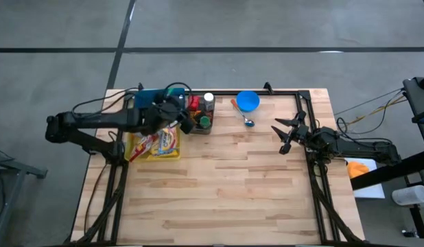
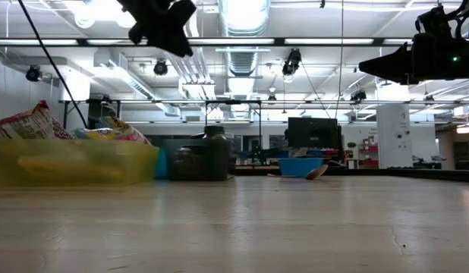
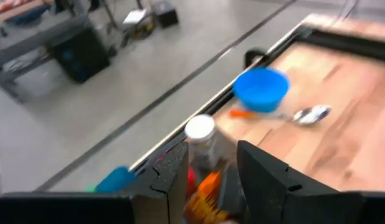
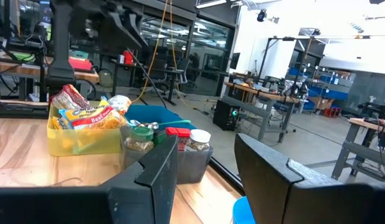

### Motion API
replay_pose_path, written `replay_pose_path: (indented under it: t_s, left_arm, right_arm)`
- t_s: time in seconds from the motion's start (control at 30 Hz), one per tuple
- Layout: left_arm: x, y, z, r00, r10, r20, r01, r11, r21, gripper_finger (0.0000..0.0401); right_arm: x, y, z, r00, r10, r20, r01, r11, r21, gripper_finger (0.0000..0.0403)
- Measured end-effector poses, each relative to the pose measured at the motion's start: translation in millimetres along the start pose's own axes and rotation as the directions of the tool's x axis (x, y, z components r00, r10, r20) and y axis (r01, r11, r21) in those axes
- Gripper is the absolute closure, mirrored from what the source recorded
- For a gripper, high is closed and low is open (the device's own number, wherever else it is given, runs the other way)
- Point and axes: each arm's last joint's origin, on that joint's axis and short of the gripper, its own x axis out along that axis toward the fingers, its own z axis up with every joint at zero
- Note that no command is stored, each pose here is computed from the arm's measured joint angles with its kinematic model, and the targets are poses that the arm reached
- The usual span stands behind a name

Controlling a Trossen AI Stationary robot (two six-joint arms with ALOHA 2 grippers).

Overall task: Pick & Place Food Item
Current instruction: Put the orange spoon into the blue bin

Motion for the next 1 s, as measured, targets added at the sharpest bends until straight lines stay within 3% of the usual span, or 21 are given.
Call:
replay_pose_path:
  t_s: [0.2, 0.33, 0.5, 0.63, 0.8, 1.0]
  left_arm:
    - [-4.2, -15.3, 3.7, 0.987, -0.031, 0.161, 0.044, 0.996, -0.079, 0.0264]
    - [-3.3, -20.3, -11.2, 0.957, -0.048, 0.285, 0.051, 0.999, -0.004, 0.0264]
    - [-10.0, -6.1, -26.7, 0.904, -0.149, 0.401, 0.158, 0.987, 0.01, 0.0264]
    - [-13.9, 18.8, -30.9, 0.853, -0.265, 0.45, 0.285, 0.958, 0.024, 0.0264]
    - [-11.1, 37.8, -42.0, 0.792, -0.413, 0.45, 0.449, 0.893, 0.03, 0.0264]
    - [-11.4, 39.2, -49.6, 0.782, -0.44, 0.441, 0.475, 0.879, 0.035, 0.0264]
  right_arm:
    - [0.0, 0.0, -0.1, 1.0, 0.0, 0.0, 0.0, 1.0, 0.0, 0.0246]
    - [0.0, 0.0, 0.1, 1.0, 0.0, 0.0, 0.0, 1.0, 0.0, 0.0246]
    - [0.0, 0.0, 0.0, 1.0, 0.0, 0.0, 0.0, 1.0, 0.0, 0.0246]
    - [0.0, 0.0, 0.0, 1.0, 0.0, 0.0, 0.0, 1.0, 0.0, 0.0246]
    - [0.0, 0.0, 0.0, 1.0, 0.0, 0.0, 0.0, 1.0, 0.0, 0.0246]
    - [0.0, 0.0, 0.0, 1.0, 0.0, 0.0, 0.0, 1.0, 0.0, 0.0246]
